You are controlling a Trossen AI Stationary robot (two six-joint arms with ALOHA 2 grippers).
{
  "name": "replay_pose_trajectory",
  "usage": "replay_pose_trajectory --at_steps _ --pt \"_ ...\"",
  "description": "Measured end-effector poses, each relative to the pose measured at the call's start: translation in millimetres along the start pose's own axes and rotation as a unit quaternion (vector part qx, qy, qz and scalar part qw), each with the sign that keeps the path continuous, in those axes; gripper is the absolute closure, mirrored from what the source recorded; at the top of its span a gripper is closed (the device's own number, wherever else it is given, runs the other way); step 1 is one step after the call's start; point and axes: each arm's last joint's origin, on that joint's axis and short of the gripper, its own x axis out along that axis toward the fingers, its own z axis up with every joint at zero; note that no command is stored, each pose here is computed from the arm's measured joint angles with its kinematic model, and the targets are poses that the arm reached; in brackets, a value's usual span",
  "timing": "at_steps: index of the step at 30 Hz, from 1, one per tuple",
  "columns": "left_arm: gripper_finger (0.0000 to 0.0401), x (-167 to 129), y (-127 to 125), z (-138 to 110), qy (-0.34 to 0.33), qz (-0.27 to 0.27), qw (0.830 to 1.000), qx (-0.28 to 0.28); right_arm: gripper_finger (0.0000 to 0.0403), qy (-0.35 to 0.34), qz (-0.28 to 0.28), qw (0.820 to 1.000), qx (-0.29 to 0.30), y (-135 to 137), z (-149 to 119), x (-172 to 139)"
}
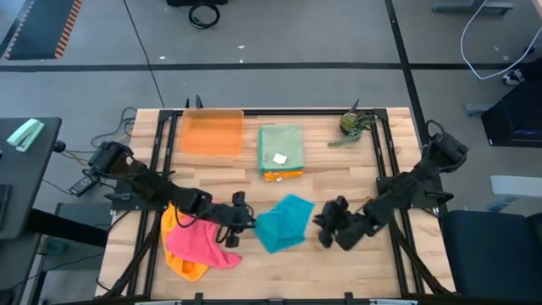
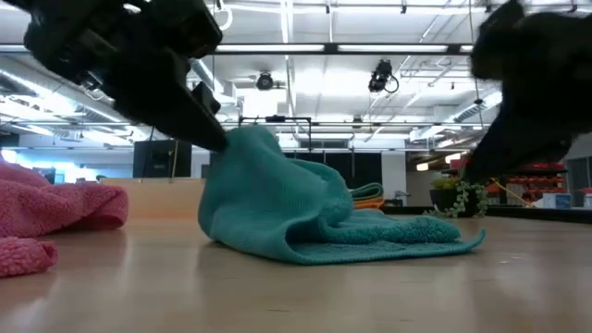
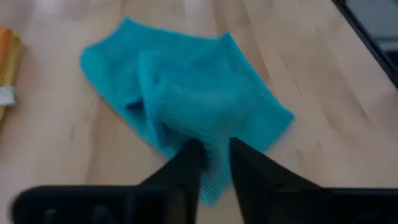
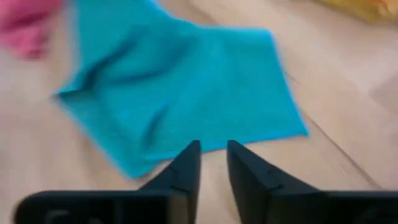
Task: Fold microfiber towels
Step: Fold the blue towel
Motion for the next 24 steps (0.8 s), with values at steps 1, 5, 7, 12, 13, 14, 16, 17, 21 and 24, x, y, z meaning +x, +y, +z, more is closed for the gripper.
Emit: replay_pose_trajectory --at_steps 1,5,7,12,13,14,16,17,21,24 --pt "0.029 -0.3 -2.0 1.0 0.011 -0.001 1.0 0.005 0.0303 0.015 -0.009 1.0 0.017 -3.9 3.5 6.1" --pt "0.0223 -14.1 -7.7 11.3 0.064 0.003 0.998 0.024 0.0248 0.033 -0.046 0.997 0.049 -19.9 20.7 23.2" --pt "0.0197 -26.5 -9.8 18.9 0.096 0.007 0.995 0.034 0.0228 0.033 -0.053 0.996 0.066 -25.7 29.4 28.9" --pt "0.0164 -49.4 -20.9 43.4 0.088 -0.008 0.996 0.034 0.0207 0.059 -0.07 0.994 0.066 -36.6 34.2 42.3" --pt "0.0163 -51.0 -23.0 46.6 0.071 -0.015 0.997 0.036 0.0206 0.063 -0.074 0.993 0.063 -37.8 32.6 46.1" --pt "0.0163 -49.9 -24.8 50.4 0.041 -0.02 0.998 0.038 0.0205 0.065 -0.07 0.993 0.064 -37.0 32.1 49.8" --pt "0.0166 -40.7 -28.8 52.3 -0.012 -0.022 0.998 0.053 0.0205 0.074 -0.079 0.993 0.057 -39.1 28.0 54.7" --pt "0.0169 -33.3 -30.5 52.8 -0.039 -0.022 0.997 0.067 0.0205 0.071 -0.08 0.993 0.057 -38.7 26.9 57.6" --pt "0.0178 1.2 -29.1 40.6 -0.041 0.01 0.986 0.164 0.0205 0.063 -0.083 0.993 0.051 -36.7 22.6 61.5" --pt "0.0178 24.5 -17.6 40.7 -0.017 0.032 0.986 0.16 0.0205 0.06 -0.082 0.994 0.05 -35.1 21.5 60.3"
